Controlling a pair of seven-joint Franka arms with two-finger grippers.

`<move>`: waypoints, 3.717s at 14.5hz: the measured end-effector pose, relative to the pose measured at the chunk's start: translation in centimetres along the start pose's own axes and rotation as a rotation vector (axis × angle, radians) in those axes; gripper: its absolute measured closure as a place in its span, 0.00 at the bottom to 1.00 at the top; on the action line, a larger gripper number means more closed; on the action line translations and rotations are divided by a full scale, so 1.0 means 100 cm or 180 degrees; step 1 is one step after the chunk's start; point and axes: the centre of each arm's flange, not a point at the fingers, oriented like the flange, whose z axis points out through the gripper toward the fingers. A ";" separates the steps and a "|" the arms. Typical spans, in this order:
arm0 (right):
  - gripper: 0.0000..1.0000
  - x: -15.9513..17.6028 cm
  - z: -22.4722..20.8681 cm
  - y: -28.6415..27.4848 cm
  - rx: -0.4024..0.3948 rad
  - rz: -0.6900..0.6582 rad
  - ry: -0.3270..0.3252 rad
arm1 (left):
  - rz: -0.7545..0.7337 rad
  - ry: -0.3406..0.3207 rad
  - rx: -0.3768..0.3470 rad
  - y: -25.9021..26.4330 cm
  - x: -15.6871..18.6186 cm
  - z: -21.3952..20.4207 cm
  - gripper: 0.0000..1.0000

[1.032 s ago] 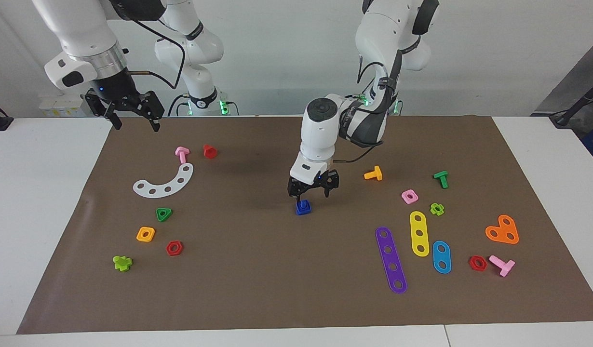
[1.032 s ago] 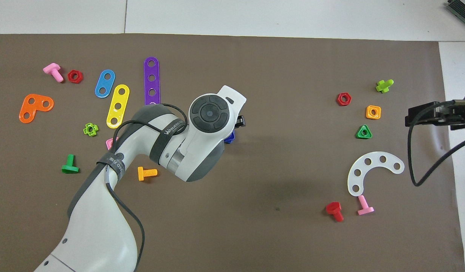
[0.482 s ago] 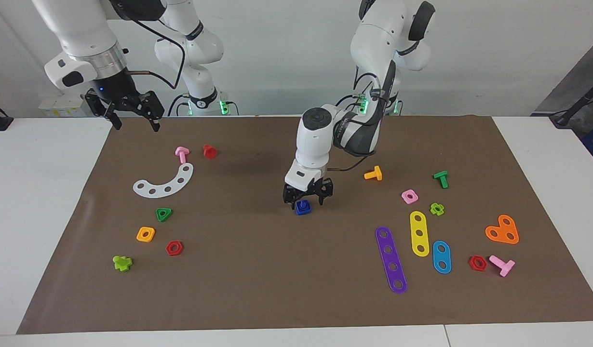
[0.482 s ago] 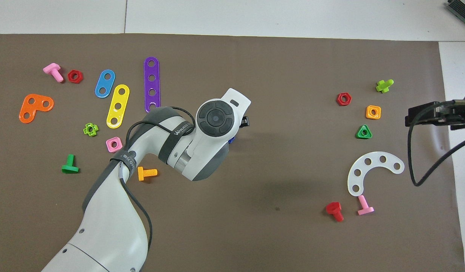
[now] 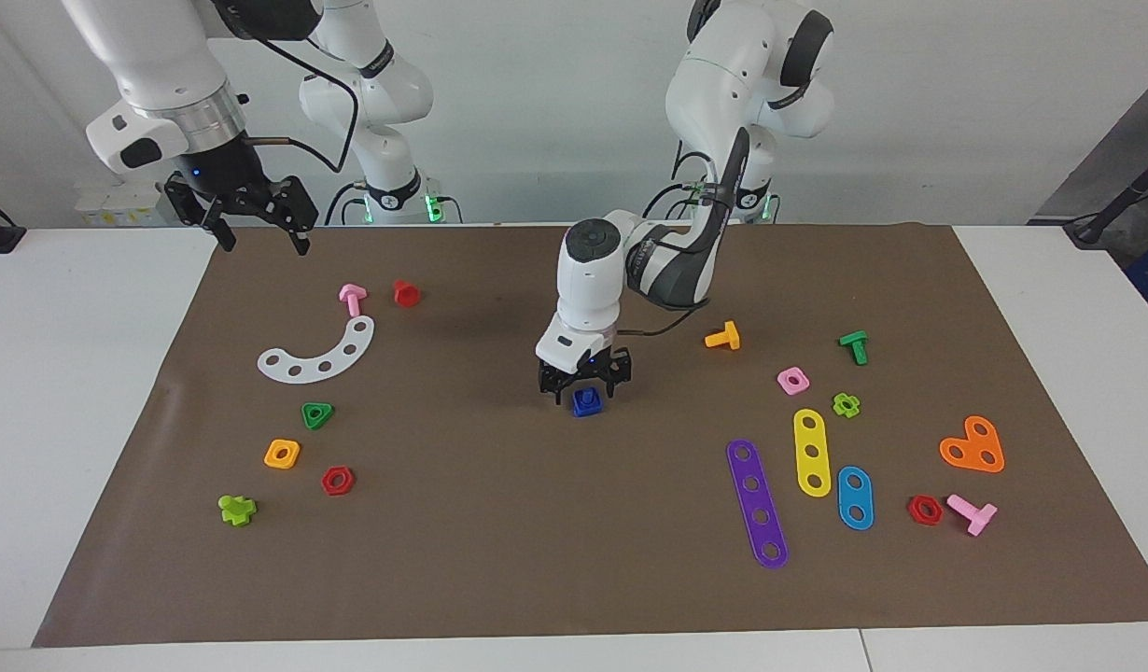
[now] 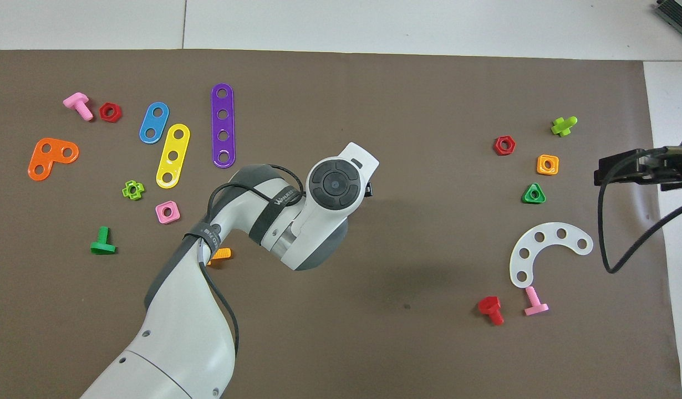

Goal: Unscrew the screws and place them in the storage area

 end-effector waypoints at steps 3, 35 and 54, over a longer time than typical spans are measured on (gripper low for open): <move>0.00 0.000 0.000 0.000 0.0000 0.0000 0.0000 | -0.0005 0.0003 0.0006 -0.001 0.001 0.001 0.10; 0.00 0.000 0.000 0.000 0.0000 0.0000 0.0000 | -0.0053 0.0013 0.0044 -0.009 0.010 0.002 0.47; 0.00 0.000 0.000 0.000 0.0000 0.0000 0.0000 | -0.0063 -0.0063 0.0136 -0.009 0.012 -0.006 0.53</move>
